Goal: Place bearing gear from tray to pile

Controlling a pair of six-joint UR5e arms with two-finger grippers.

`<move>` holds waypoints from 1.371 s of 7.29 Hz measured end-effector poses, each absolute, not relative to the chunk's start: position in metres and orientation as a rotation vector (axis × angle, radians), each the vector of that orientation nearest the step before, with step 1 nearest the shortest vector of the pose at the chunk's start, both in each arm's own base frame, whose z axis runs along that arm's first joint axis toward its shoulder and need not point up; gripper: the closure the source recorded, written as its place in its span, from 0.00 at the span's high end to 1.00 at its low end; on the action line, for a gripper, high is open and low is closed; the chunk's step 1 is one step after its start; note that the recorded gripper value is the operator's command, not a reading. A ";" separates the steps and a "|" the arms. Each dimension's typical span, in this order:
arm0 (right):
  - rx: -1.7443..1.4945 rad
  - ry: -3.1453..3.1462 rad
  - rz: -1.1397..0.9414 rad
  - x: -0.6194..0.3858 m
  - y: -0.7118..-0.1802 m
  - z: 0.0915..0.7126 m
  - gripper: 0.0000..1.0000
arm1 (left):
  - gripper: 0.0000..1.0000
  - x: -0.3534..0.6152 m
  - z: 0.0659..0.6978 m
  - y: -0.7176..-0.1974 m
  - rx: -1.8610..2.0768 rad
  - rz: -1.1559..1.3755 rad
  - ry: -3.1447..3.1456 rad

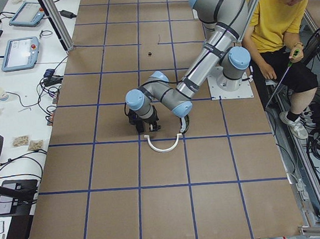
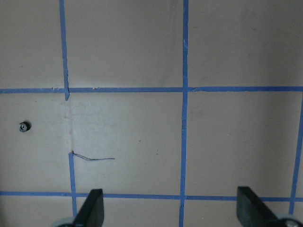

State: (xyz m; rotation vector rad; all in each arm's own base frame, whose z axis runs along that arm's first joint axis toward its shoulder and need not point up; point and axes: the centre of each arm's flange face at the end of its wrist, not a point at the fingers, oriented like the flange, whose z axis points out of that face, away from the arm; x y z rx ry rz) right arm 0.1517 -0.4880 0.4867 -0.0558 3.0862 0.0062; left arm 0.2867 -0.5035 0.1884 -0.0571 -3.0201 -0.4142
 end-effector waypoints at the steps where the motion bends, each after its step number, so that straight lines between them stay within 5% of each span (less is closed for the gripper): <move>1: -0.145 3.081 -0.014 0.150 -0.468 0.492 1.00 | 1.00 0.284 0.192 -0.506 -0.064 -0.407 -3.027; 3: -0.226 3.078 -0.068 0.149 -0.449 0.506 1.00 | 1.00 0.239 0.232 -0.535 -0.167 -0.338 -3.097; 6: -0.225 3.078 -0.117 0.150 -0.497 0.525 1.00 | 1.00 0.068 0.284 -0.590 -0.086 -0.188 -3.172; 10: -0.255 3.153 -0.043 0.144 -0.511 0.505 1.00 | 1.00 -0.175 0.259 -0.575 0.047 -0.195 -3.091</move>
